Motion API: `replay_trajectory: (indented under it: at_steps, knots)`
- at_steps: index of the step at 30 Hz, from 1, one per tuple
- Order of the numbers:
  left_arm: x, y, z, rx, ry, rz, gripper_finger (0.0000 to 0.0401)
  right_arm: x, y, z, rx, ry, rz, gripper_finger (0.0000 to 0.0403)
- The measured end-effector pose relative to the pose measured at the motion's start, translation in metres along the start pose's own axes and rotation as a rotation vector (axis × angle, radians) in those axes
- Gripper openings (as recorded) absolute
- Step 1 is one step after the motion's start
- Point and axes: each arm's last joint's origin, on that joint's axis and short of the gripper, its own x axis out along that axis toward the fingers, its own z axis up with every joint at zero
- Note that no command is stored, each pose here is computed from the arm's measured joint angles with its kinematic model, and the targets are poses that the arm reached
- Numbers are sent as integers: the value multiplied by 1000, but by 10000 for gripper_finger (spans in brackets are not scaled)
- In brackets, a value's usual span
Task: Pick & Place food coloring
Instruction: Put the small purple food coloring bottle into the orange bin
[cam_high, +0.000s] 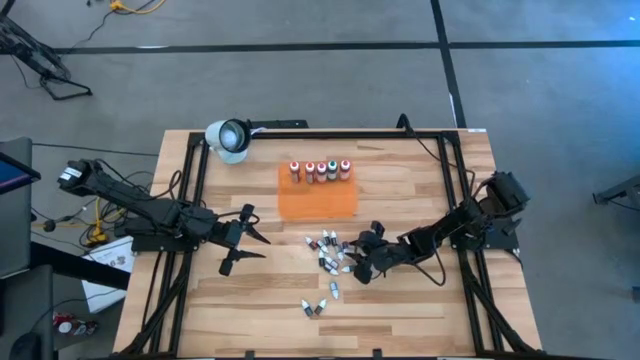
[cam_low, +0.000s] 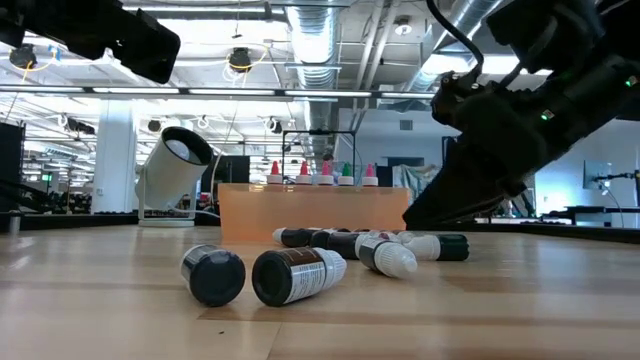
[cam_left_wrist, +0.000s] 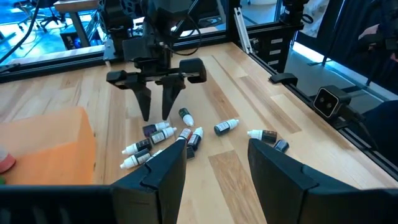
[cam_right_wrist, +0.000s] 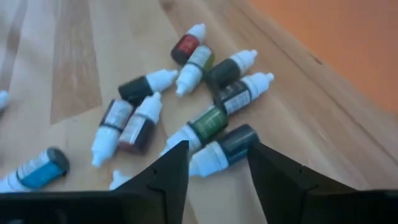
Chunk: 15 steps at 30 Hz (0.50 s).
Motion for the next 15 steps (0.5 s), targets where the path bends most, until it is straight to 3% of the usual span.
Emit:
replay_trajectory:
  at_steps: [7,15]
  knots:
    - [0,0,0,0,0,1,167,5,-9,5,107,-7,-34,197]
    - [0,0,0,-1,0,2,167,8,-9,3,114,-5,-41,206]
